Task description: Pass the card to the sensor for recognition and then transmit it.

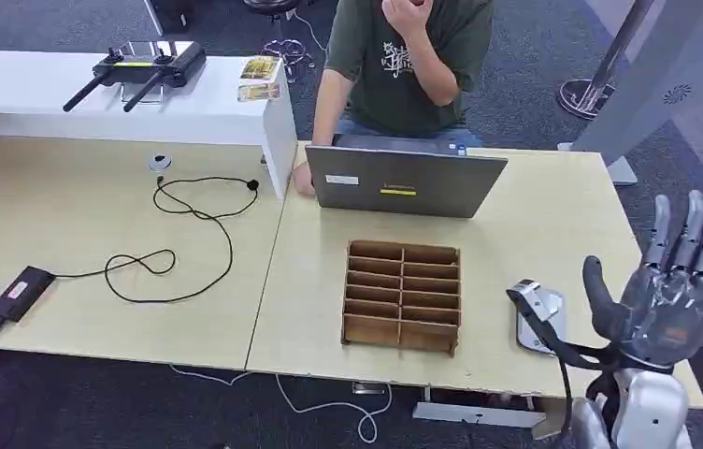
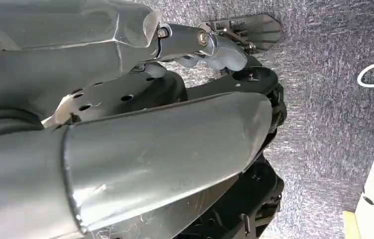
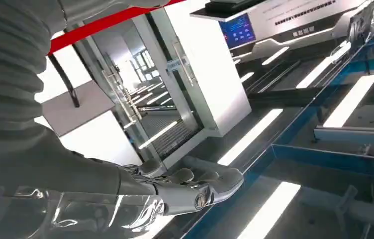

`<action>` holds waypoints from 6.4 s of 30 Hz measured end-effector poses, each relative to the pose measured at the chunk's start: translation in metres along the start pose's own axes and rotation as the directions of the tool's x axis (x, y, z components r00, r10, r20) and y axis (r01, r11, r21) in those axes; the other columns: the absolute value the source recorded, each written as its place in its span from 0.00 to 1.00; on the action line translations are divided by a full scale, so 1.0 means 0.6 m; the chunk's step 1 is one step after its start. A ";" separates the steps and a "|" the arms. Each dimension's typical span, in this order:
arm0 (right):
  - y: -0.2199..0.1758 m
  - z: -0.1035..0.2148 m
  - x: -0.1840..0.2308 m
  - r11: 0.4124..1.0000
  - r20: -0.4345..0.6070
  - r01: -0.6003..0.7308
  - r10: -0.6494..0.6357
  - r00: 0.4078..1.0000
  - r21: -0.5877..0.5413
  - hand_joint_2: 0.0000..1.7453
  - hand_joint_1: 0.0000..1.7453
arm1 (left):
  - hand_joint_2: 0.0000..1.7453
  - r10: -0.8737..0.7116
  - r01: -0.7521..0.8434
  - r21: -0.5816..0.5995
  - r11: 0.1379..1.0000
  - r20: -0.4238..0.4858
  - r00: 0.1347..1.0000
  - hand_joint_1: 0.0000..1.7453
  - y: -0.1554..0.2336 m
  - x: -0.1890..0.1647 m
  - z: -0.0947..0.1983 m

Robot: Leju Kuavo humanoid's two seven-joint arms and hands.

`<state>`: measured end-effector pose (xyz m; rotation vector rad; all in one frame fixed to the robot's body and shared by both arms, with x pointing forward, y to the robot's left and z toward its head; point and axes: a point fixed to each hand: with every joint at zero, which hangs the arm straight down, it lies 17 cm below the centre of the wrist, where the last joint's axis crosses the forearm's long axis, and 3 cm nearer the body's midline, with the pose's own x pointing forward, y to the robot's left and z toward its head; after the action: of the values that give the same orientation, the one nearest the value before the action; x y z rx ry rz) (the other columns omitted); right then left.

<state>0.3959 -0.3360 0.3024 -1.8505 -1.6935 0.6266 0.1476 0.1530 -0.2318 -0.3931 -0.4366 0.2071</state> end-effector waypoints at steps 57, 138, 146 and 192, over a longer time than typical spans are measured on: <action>0.096 0.238 0.204 0.810 0.077 0.108 -0.185 0.980 0.576 1.00 0.00 | 0.00 0.095 -0.097 0.022 0.995 0.059 0.994 0.00 0.016 0.008 0.007; 0.258 0.295 0.231 0.634 -0.036 0.136 -0.169 0.985 0.761 1.00 0.75 | 0.00 -0.018 0.019 -0.024 1.000 0.036 0.999 0.00 -0.018 0.038 -0.004; 0.259 0.296 0.227 0.630 -0.040 0.138 -0.167 0.985 0.764 1.00 0.98 | 0.00 -0.015 0.016 -0.024 1.000 0.036 0.999 0.00 -0.019 0.040 -0.005; 0.257 0.297 0.250 0.611 -0.030 0.164 -0.224 0.974 0.774 1.00 0.00 | 0.00 -0.004 0.004 -0.010 1.000 0.053 0.999 0.00 -0.005 0.048 -0.003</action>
<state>0.4060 -0.1805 0.0706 -1.0056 -1.3042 1.1217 0.1741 0.1580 -0.2213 -0.3973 -0.4907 0.2120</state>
